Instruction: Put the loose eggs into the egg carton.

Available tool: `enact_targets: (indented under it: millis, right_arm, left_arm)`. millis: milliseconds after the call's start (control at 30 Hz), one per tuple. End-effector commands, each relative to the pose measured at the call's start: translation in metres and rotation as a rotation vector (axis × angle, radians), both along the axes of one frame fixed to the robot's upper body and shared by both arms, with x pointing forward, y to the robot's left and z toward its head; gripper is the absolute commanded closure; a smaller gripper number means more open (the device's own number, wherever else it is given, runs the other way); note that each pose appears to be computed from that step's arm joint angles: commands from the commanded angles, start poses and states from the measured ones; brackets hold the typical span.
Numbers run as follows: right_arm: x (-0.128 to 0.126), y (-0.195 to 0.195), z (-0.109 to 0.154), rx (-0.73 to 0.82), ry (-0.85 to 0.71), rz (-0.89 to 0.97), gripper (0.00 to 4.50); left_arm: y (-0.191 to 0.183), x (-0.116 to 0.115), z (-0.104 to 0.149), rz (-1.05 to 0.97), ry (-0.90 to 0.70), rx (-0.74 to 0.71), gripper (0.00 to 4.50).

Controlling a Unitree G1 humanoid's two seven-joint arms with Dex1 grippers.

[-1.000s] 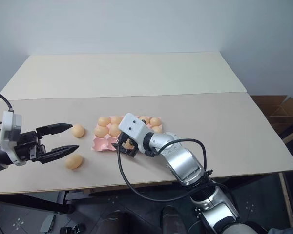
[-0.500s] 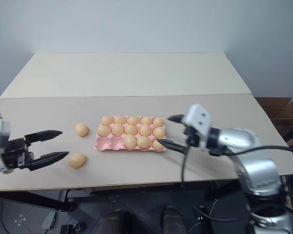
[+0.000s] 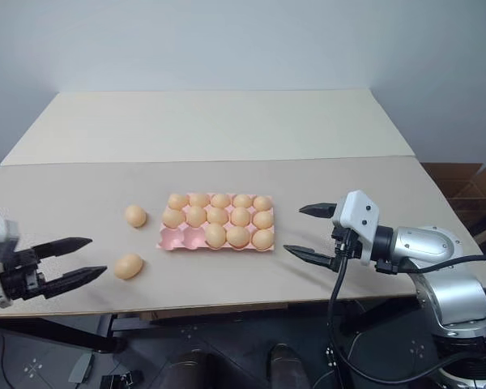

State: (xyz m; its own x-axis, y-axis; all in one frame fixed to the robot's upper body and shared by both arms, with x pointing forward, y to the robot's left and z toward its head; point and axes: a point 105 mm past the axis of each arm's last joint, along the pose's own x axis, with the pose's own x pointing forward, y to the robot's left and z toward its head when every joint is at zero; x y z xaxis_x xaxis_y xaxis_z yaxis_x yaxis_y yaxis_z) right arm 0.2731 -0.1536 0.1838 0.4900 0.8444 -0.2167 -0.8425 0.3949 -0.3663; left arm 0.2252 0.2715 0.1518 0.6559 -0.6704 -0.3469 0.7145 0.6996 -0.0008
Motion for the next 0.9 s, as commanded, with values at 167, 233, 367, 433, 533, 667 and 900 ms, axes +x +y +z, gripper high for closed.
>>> enact_targets:
  millis: [167,233,367,433,533,667,900]
  right_arm:
    - [-0.005,0.007,0.016,0.018,-0.081,0.020,0.02]
    - [-0.007,0.008,0.017,0.019,-0.086,0.022,0.02]
    - [-0.009,0.010,0.019,0.027,-0.098,0.016,0.00]
    - [-0.009,0.009,0.021,0.032,-0.105,0.001,0.00]
    - [-0.007,0.009,0.024,0.039,-0.117,-0.021,0.00]
    - [-0.003,0.009,0.027,0.051,-0.130,-0.043,0.00]
    - [0.000,0.012,0.025,0.045,-0.137,-0.061,0.00]
  left_arm:
    - [-0.018,0.022,-0.031,0.051,0.052,0.097,0.00]
    - [-0.021,0.032,-0.040,0.089,0.069,0.124,0.00]
    - [-0.019,0.043,-0.052,0.122,0.095,0.195,0.18]
    - [-0.020,0.041,-0.052,0.090,0.090,0.205,0.61]
    - [-0.020,0.042,-0.045,0.068,0.069,0.190,1.54]
    - [-0.028,0.048,-0.026,0.033,-0.028,0.164,2.76]
    - [-0.105,0.072,0.017,-0.209,-0.222,0.028,2.76]
